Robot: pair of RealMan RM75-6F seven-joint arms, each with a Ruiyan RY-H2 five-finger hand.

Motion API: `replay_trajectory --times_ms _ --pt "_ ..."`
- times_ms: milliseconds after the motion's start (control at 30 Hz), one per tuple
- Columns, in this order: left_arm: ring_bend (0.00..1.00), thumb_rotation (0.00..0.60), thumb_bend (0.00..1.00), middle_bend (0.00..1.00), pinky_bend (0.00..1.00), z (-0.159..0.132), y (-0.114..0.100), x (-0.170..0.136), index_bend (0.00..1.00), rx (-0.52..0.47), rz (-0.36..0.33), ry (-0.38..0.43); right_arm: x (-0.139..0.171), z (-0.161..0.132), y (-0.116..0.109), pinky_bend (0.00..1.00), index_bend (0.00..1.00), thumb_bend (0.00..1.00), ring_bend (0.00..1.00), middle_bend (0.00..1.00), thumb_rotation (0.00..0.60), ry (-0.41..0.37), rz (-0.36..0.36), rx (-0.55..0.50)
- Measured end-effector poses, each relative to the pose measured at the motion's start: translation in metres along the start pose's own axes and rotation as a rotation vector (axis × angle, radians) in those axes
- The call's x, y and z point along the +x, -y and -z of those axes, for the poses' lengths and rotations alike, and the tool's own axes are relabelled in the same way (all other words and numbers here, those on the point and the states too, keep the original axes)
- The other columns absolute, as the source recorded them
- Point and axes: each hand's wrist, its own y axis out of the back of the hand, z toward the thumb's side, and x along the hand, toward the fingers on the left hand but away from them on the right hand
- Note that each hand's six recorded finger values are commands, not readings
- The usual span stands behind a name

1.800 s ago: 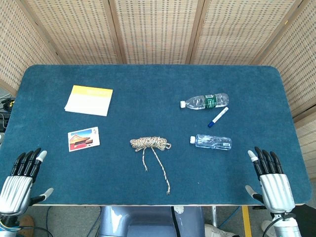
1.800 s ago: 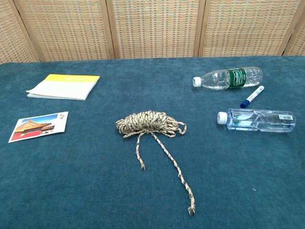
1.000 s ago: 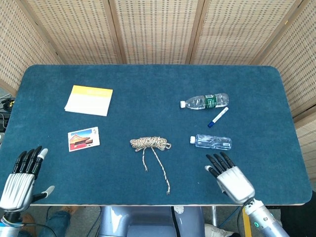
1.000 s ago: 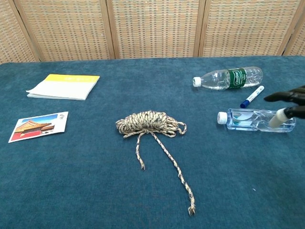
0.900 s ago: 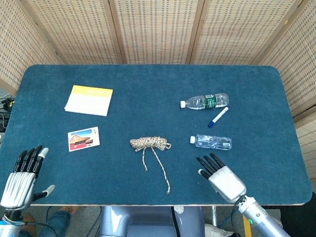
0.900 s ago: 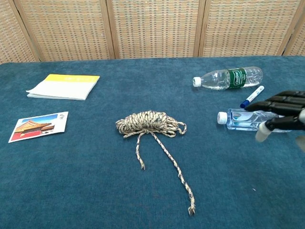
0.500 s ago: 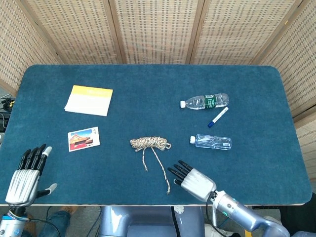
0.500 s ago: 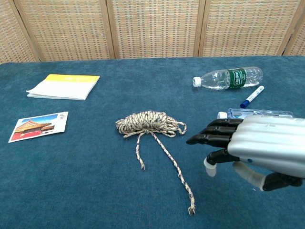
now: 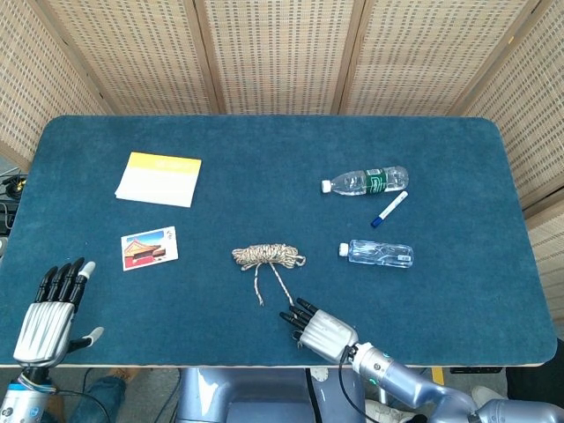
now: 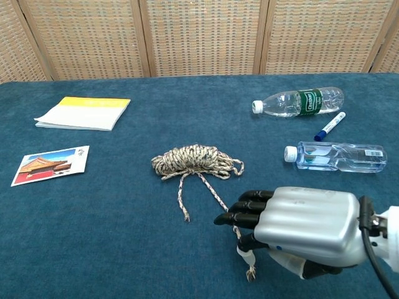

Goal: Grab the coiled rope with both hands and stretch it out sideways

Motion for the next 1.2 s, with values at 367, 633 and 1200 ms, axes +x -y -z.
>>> replay_trajectory --times_ms 367,633,1200 --pt "0.0 0.6 0.0 0.0 0.0 0.0 0.001 0.001 0.0 0.003 0.004 -0.005 -0.016 -0.008 0.006 0.0 0.4 0.83 0.0 0.0 0.6 0.022 -0.017 -0.019" --pt "0.0 0.6 0.0 0.0 0.0 0.001 0.002 0.001 0.0 0.001 0.005 -0.008 -0.011 0.003 0.009 0.0 0.42 0.83 0.0 0.0 0.6 0.059 -0.031 -0.003" --pt "0.0 0.6 0.0 0.0 0.0 0.0 0.004 0.001 0.0 0.005 0.014 -0.012 -0.001 0.053 0.004 0.0 0.42 0.83 0.0 0.0 0.6 0.229 -0.013 0.035"
